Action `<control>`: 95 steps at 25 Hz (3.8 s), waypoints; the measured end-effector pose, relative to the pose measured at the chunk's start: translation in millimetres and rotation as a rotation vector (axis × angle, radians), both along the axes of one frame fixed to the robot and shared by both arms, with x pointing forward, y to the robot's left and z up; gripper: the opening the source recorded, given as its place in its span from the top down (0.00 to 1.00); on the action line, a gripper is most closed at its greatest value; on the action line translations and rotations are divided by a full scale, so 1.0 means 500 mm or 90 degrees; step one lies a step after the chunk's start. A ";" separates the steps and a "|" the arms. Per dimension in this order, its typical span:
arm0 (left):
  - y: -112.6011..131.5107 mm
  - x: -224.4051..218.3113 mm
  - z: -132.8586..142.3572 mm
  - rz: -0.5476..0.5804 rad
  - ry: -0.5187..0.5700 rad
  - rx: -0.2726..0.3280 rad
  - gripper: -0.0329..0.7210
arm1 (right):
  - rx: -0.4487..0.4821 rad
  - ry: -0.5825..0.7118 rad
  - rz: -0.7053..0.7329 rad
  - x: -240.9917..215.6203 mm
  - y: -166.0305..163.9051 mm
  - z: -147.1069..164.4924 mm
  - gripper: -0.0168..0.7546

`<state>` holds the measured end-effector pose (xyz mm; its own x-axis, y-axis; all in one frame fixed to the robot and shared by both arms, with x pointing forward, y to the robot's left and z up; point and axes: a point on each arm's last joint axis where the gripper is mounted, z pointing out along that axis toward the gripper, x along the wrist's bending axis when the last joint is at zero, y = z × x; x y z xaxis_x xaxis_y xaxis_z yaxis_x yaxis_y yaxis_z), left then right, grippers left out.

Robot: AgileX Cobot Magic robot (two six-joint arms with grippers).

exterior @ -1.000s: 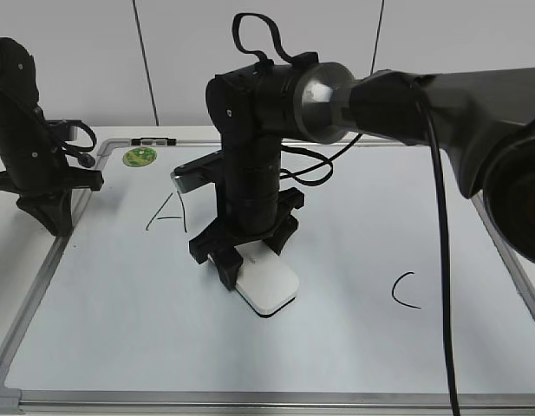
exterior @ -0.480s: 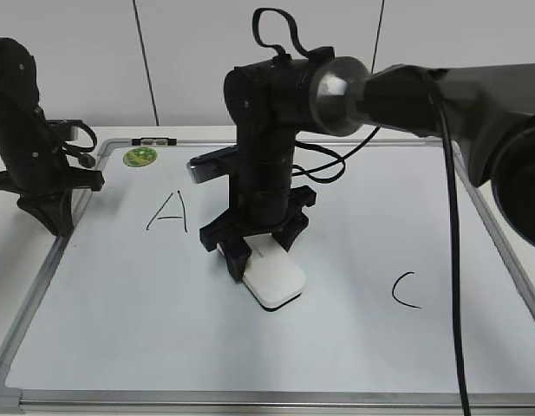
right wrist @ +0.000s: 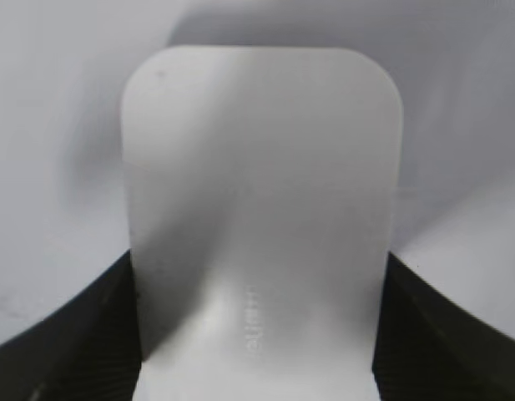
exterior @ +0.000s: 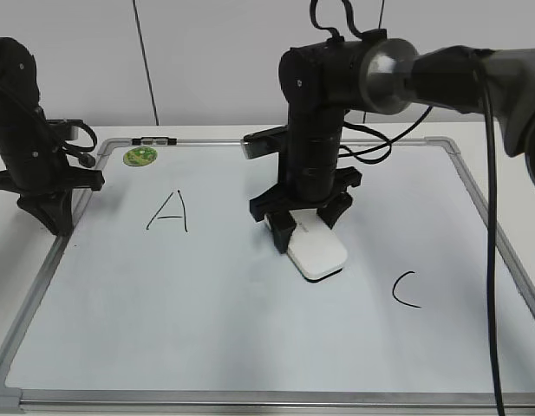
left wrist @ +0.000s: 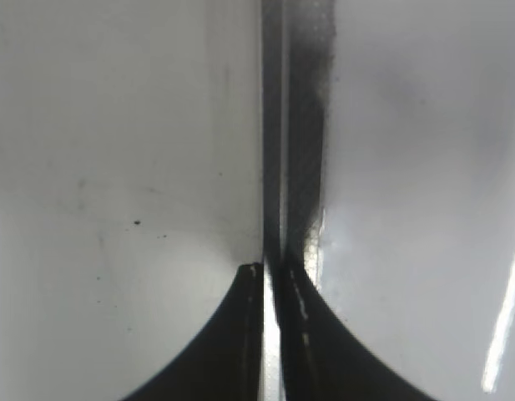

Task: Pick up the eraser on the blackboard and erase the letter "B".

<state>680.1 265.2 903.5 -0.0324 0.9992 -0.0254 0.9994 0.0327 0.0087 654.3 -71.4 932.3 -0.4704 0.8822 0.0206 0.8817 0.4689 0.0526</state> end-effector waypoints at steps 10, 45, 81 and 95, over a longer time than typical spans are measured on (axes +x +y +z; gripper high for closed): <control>0.000 0.000 0.000 -0.001 0.000 0.001 0.93 | -0.010 -0.109 -0.137 0.058 -0.206 0.145 0.30; 0.001 0.000 0.000 -0.001 0.000 0.002 0.93 | -0.007 0.021 -0.304 0.059 -0.463 0.036 0.30; 0.001 0.020 0.047 -0.004 -0.044 0.005 0.70 | -0.010 -0.019 -0.301 0.080 -0.467 0.062 0.11; 0.000 -0.007 0.199 0.000 -0.091 0.013 0.18 | 0.017 -0.118 -0.335 0.021 -0.464 0.223 0.21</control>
<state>676.7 265.3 1002.9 -0.0293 0.9995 -0.0091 0.9880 0.0304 0.1512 664.8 -303.6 1043.9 0.0349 0.9994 0.0056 0.9715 -0.0352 0.2343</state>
